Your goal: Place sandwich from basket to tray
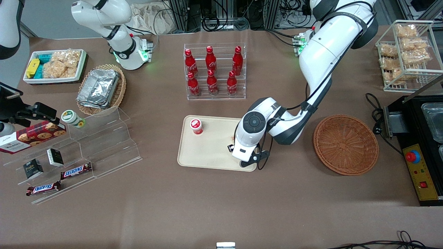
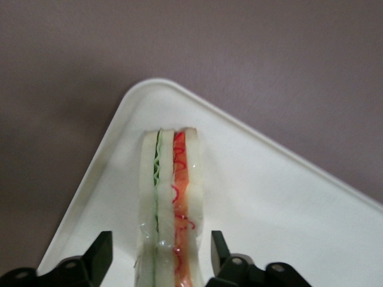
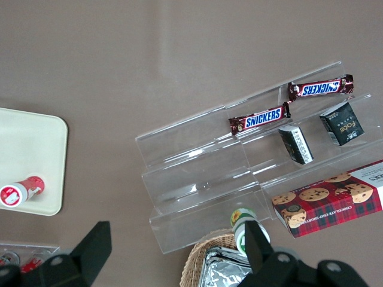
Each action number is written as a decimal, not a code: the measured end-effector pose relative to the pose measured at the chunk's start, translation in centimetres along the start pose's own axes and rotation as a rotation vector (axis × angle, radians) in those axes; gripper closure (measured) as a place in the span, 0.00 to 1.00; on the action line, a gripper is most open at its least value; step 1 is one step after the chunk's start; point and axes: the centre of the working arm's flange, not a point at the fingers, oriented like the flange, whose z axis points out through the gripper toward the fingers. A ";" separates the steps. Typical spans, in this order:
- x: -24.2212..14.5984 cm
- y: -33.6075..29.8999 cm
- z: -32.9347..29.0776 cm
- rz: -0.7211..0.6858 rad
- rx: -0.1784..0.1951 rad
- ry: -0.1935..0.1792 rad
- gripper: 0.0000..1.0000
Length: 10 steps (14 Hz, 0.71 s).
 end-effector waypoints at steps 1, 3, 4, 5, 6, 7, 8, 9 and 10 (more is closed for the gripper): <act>0.8 -0.1 -2.2 -0.023 -0.002 0.019 0.07; 2.6 -1.2 -8.6 -0.064 0.006 0.071 0.00; 3.5 -2.3 -12.1 -0.085 0.017 0.099 0.00; 4.4 -3.7 -15.5 -0.113 0.027 0.123 0.00; 5.5 -5.3 -18.5 -0.142 0.032 0.144 0.00; 6.6 -7.0 -21.4 -0.165 0.031 0.159 0.00; 7.8 -8.8 -23.8 -0.178 0.024 0.164 0.00; 8.8 -10.6 -25.9 -0.170 0.019 0.162 0.00; 9.5 -12.3 -27.5 -0.138 0.022 0.153 0.00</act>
